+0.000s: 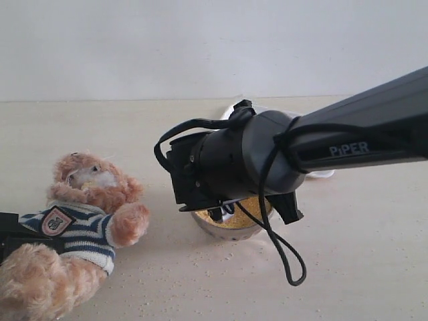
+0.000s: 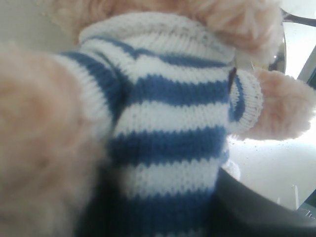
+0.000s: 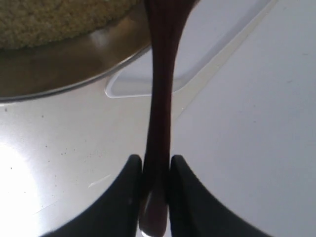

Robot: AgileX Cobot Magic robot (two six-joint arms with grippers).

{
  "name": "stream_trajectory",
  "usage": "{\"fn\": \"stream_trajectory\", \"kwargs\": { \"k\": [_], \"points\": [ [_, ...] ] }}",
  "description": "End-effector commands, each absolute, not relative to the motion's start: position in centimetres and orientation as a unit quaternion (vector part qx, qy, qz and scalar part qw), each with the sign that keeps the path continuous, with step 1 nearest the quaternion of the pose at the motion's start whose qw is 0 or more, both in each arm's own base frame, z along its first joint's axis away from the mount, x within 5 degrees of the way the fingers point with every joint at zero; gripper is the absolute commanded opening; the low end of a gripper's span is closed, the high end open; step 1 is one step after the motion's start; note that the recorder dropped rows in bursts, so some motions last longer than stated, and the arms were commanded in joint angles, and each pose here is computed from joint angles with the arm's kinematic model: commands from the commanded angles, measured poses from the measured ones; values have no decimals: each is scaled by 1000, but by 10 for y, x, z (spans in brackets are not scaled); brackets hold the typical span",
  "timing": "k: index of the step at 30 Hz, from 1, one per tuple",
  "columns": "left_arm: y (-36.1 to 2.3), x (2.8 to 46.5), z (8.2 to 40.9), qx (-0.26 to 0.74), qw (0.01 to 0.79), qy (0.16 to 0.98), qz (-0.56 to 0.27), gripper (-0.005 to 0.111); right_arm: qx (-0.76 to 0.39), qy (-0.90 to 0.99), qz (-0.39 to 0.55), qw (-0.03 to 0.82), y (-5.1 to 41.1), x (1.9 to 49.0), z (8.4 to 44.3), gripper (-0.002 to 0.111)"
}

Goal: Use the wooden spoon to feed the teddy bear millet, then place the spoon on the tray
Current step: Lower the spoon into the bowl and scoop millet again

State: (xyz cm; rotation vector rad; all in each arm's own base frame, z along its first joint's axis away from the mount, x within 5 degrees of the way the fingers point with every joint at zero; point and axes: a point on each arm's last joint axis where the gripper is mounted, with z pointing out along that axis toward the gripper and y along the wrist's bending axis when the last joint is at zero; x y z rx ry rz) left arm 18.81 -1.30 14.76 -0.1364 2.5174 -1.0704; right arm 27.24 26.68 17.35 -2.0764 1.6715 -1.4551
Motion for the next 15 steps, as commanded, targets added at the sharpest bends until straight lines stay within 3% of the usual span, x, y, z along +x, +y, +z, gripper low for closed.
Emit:
{"fn": "stream_trajectory", "kwargs": {
  "k": [1,15],
  "points": [
    [-14,187,150,-45,206,897,-389,5,-683,551,-478,44,265,273,169,0],
    [-14,187,150,-45,206,897,-389,5,-676,600,-427,19,263,263,162,0]
  ]
}}
